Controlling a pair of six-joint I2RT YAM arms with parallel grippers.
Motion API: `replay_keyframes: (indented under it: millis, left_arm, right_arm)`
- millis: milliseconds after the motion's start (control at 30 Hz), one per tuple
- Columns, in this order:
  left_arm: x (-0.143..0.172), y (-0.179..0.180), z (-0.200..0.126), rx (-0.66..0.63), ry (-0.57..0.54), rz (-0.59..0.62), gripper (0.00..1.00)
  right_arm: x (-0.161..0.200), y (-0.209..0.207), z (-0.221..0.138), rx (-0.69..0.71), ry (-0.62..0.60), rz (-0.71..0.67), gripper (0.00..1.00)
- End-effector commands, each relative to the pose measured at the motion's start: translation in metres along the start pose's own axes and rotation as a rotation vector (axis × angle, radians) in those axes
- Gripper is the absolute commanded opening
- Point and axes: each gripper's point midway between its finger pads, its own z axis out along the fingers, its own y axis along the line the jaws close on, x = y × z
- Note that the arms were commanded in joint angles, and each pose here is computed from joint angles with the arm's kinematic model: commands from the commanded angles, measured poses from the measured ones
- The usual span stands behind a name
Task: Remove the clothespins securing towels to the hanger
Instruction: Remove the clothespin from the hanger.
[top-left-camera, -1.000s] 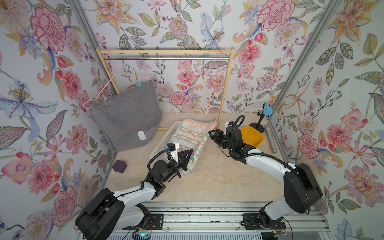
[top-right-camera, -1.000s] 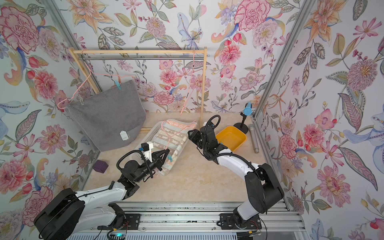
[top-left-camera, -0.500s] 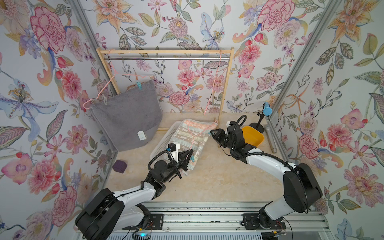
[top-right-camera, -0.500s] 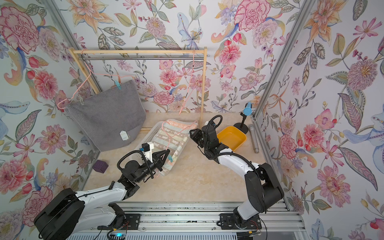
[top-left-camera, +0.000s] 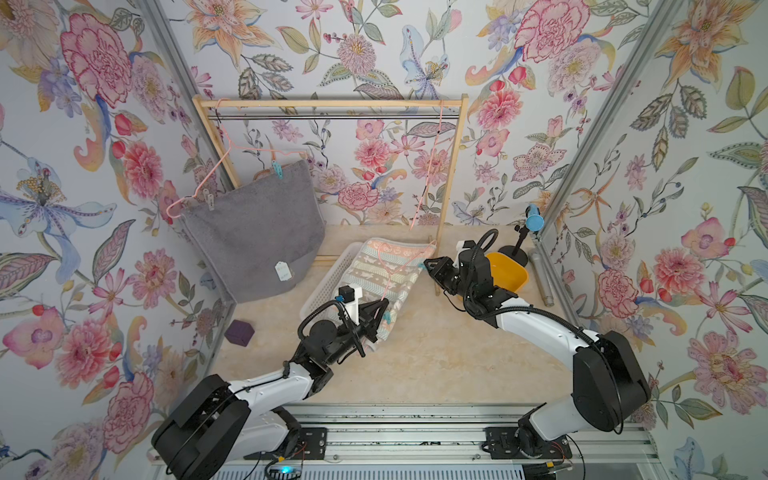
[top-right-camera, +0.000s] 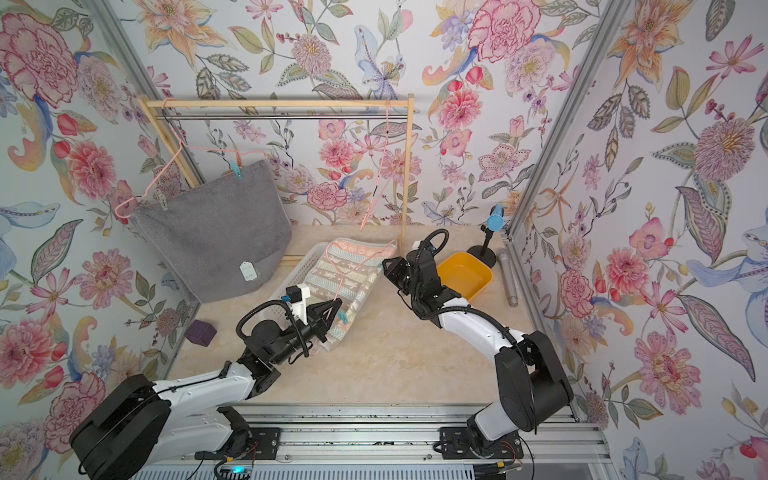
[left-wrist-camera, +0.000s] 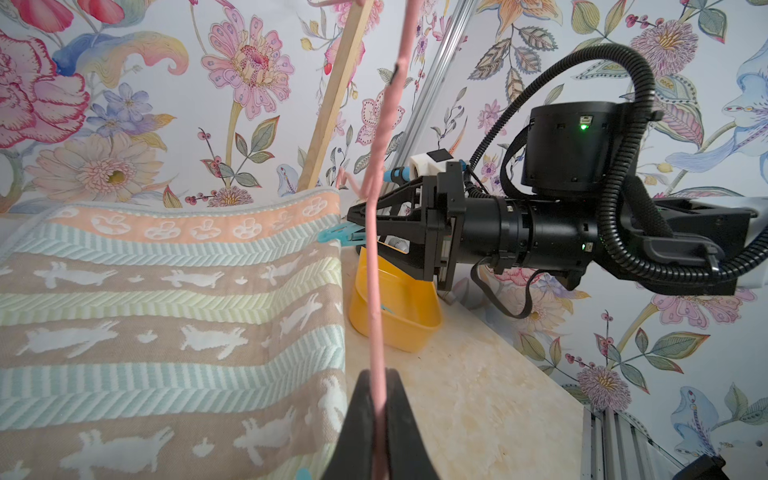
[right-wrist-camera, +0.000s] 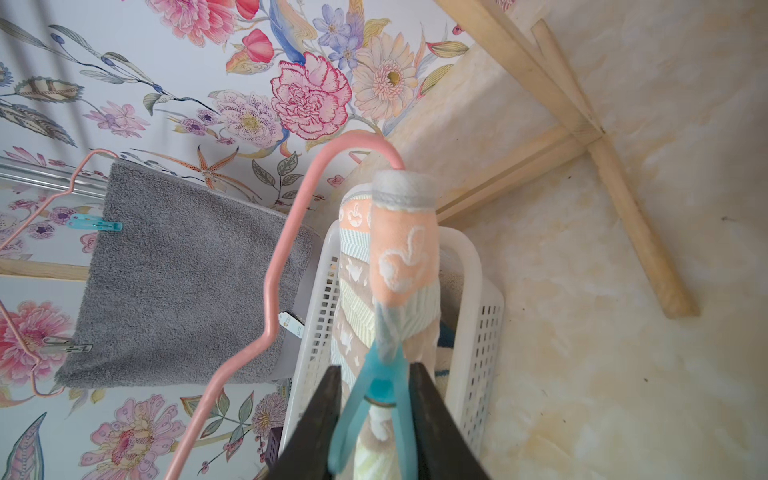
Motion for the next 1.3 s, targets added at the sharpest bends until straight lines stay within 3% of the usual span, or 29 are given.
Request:
replay_keyframes:
  millis: [0,333,867,1267]
  left_arm:
    - [-0.007,-0.007,0.006,0.013,-0.019,0.016,0.0]
    - [-0.004,-0.005,0.004,0.004,-0.016,0.015,0.0]
    - [-0.002,-0.002,0.004,-0.009,-0.01,0.018,0.0]
    - [-0.001,-0.001,0.002,-0.02,-0.007,0.024,0.0]
  right_arm:
    - [-0.003,0.006,-0.008,-0.019,-0.005,-0.002,0.27]
    - [-0.002,0.003,-0.008,-0.015,-0.008,-0.002,0.13]
    - [-0.018,0.015,-0.031,-0.037,-0.055,-0.033,0.12]
    - [-0.035,-0.016,-0.054,0.059,-0.093,-0.085,0.13]
